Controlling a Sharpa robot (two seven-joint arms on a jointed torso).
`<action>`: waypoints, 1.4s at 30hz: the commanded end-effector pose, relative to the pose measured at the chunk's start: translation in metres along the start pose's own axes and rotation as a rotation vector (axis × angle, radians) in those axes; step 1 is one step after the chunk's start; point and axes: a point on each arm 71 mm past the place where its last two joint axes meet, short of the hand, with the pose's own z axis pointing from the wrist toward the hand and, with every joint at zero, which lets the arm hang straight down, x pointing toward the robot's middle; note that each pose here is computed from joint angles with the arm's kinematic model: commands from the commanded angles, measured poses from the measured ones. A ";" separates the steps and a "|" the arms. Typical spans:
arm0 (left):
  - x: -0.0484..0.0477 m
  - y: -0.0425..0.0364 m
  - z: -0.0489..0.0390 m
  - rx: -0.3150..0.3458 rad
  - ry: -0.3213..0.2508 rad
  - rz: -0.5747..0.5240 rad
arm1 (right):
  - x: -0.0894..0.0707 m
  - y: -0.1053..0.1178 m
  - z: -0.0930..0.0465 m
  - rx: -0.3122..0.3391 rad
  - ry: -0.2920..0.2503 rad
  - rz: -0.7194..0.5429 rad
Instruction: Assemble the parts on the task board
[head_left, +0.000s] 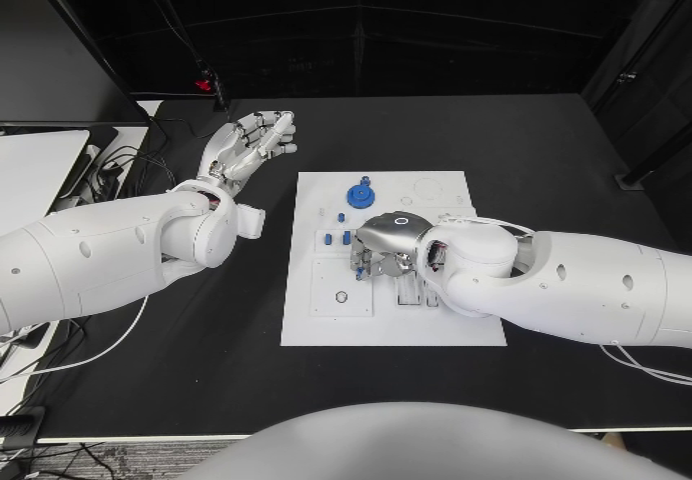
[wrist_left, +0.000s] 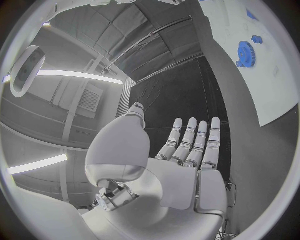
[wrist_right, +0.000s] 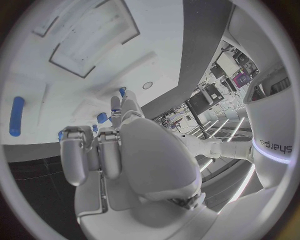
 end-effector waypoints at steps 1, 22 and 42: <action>0.0005 -0.0054 0.0007 0.066 0.005 -0.007 | 0.001 0.000 0.001 0.003 0.018 -0.013; 0.0009 -0.0051 0.0010 0.065 0.006 -0.007 | -0.001 0.003 0.001 -0.008 -0.005 -0.006; 0.0008 -0.0048 0.0004 0.061 0.006 -0.007 | 0.004 0.002 0.003 -0.001 0.019 -0.010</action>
